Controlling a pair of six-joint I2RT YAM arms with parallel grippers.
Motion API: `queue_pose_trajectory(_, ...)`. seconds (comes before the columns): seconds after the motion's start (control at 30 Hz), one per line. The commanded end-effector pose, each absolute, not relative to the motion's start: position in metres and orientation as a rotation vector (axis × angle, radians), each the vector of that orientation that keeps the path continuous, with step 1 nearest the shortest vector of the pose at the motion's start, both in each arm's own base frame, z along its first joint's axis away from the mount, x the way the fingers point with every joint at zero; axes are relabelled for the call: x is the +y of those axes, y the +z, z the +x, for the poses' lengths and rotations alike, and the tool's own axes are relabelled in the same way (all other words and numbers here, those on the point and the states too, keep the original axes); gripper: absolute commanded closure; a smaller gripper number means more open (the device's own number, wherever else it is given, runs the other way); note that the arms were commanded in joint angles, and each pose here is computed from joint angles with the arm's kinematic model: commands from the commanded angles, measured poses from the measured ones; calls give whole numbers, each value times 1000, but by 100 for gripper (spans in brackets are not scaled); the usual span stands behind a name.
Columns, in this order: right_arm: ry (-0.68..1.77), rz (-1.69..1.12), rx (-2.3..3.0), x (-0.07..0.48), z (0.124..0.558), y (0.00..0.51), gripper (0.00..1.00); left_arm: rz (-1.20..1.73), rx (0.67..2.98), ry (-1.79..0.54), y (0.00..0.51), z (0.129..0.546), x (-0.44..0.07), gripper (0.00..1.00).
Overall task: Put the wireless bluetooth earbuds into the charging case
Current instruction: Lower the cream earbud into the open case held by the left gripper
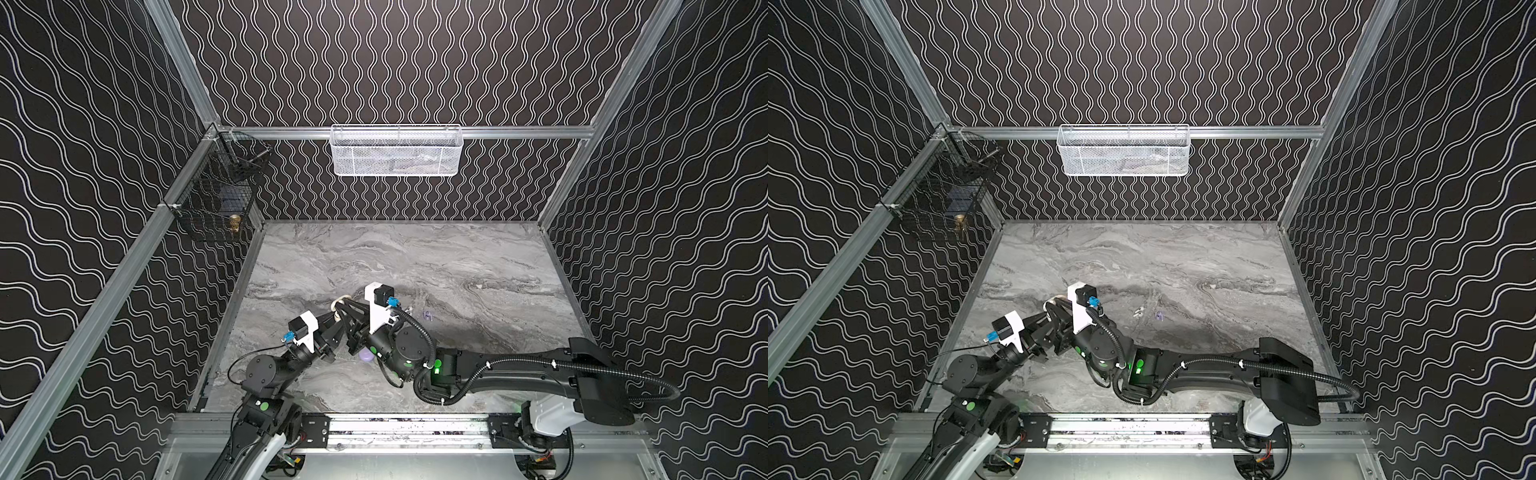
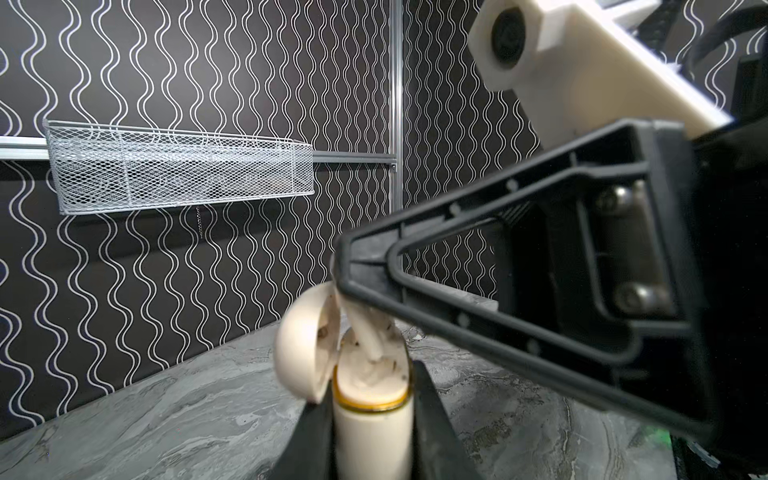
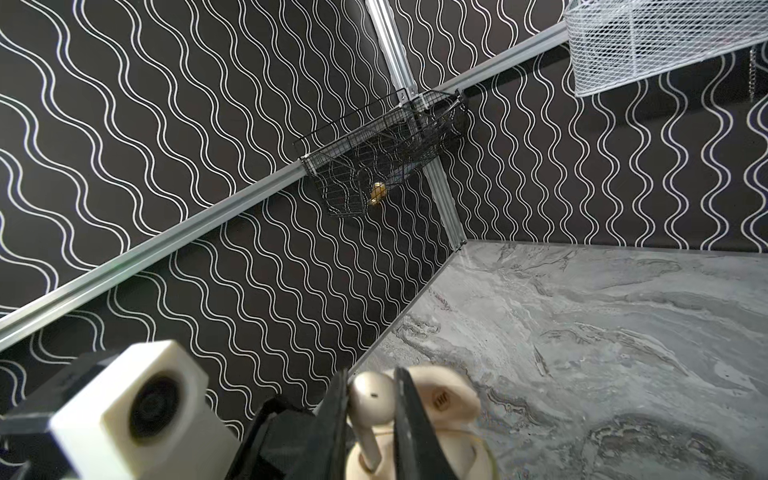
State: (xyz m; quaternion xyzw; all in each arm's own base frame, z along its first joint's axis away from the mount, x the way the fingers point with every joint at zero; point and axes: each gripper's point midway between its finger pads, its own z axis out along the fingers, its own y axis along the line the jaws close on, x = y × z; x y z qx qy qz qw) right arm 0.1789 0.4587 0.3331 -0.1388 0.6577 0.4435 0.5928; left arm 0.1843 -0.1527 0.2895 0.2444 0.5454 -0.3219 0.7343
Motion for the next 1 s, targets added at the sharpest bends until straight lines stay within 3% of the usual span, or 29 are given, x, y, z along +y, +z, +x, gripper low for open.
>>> queue_pose_trajectory(0.0,1099,-282,1509,459,177,339,89,537,1169,-705,296,182,-152,100)
queue_pose_trajectory(0.97,1159,-232,1565,465,171,313,93,492,1171,-674,298,184,-144,100)
